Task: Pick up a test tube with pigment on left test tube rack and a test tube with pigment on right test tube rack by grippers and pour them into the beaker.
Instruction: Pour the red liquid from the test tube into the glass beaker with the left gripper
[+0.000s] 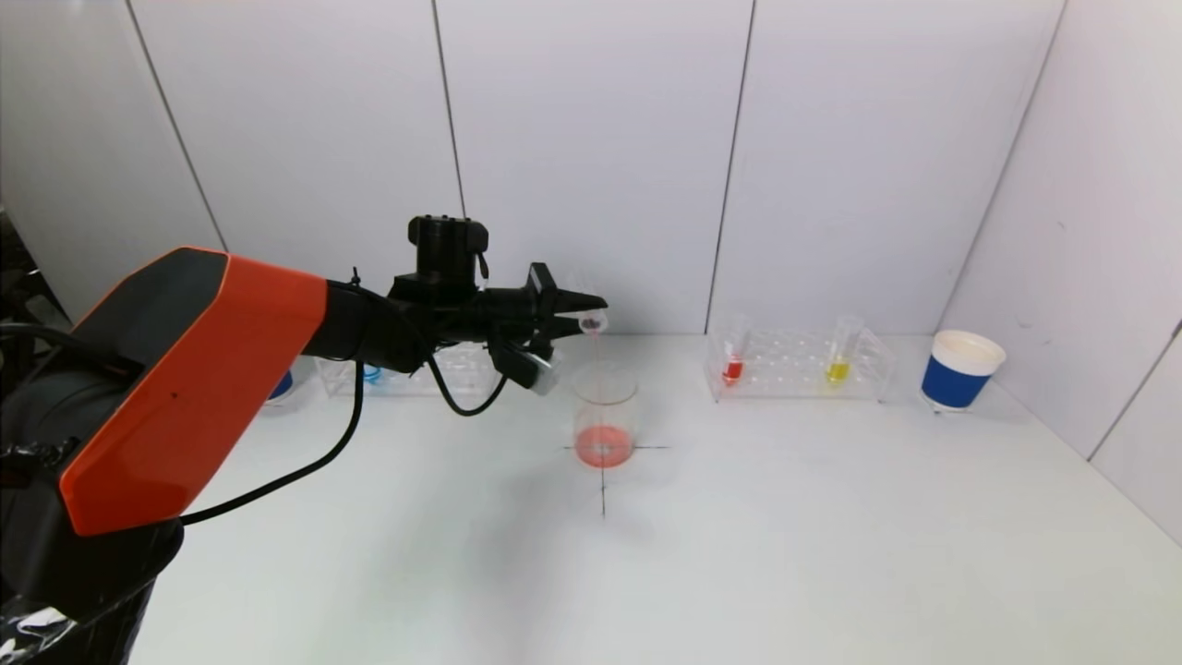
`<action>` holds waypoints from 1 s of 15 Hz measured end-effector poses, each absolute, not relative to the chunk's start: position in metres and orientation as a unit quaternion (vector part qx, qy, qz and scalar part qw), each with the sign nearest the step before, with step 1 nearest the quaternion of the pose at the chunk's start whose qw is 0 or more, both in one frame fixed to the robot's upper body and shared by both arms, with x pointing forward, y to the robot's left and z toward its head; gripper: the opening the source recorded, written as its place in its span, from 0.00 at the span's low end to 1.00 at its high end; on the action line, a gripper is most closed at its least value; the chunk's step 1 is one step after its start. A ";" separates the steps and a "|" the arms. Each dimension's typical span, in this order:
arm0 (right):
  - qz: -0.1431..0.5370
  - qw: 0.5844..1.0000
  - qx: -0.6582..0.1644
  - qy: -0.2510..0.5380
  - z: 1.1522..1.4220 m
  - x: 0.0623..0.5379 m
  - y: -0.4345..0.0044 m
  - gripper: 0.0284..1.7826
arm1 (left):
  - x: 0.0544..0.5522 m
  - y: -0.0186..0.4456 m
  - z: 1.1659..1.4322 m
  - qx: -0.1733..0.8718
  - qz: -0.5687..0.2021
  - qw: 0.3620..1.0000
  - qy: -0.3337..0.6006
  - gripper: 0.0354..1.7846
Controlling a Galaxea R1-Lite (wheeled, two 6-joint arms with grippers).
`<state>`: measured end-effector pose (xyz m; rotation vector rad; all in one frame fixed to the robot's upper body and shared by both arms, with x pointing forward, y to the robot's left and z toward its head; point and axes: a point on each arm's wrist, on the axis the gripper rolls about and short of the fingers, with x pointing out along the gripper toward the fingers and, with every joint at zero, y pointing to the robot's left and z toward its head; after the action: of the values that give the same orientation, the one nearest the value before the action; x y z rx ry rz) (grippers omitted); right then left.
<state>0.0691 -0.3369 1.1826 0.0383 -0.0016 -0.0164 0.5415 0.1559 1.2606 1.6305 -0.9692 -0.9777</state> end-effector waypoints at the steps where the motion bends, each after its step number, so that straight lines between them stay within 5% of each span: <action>1: -0.008 1.000 0.019 -0.001 1.183 0.069 -0.337 0.99 | 0.541 0.156 1.261 0.671 -0.399 0.481 -0.399 0.23; 15: -0.008 1.000 0.019 -0.001 1.183 0.069 -0.337 0.99 | 0.536 0.152 1.269 0.681 -0.385 0.470 -0.409 0.23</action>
<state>0.0691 -0.3369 1.1826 0.0383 -0.0016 -0.0168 0.5362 0.1524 1.2691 1.6685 -1.0022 -0.9444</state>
